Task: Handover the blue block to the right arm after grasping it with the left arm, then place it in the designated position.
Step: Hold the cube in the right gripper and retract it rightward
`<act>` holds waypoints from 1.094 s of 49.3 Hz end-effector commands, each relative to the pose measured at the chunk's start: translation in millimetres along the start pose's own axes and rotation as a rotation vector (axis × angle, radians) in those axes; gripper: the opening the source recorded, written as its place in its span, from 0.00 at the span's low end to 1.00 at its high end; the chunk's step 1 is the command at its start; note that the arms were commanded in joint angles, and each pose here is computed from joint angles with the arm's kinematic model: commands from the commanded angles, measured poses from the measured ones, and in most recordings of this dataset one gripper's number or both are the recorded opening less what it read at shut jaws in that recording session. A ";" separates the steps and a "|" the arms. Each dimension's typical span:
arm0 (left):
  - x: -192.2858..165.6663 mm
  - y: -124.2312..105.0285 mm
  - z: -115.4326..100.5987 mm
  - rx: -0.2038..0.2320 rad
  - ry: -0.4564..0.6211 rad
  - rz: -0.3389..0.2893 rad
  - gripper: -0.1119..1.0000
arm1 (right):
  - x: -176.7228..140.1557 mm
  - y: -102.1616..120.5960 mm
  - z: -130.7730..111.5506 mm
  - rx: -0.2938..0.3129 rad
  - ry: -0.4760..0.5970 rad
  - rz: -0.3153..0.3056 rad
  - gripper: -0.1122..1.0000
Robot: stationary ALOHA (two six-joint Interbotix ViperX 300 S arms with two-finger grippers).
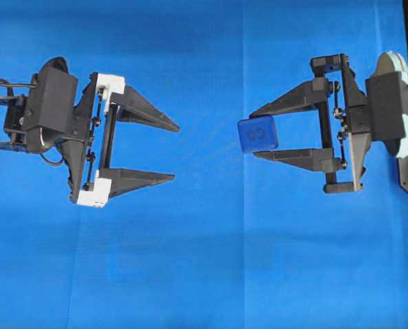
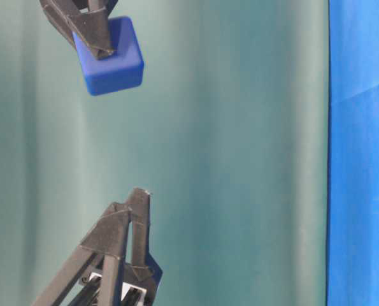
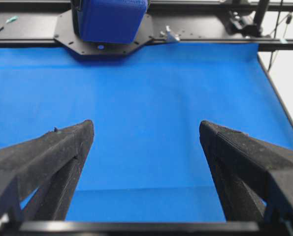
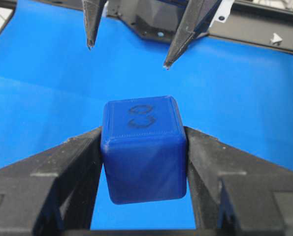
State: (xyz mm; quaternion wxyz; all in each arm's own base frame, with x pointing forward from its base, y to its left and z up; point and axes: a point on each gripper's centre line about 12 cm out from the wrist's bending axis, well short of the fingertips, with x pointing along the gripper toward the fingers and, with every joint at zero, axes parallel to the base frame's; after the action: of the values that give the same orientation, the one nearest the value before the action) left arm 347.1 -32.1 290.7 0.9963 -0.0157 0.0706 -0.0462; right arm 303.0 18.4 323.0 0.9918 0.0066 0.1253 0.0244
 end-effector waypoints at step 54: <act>-2.5 0.0 12.8 0.001 -0.041 -0.001 0.93 | -2.8 -0.8 7.8 0.042 0.031 -0.019 0.48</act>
State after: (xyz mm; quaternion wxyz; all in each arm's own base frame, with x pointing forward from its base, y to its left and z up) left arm 347.1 -32.1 290.7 0.9963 -0.0157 0.0706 -0.0462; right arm 301.7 16.3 318.3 0.9884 0.0193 0.1498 0.0133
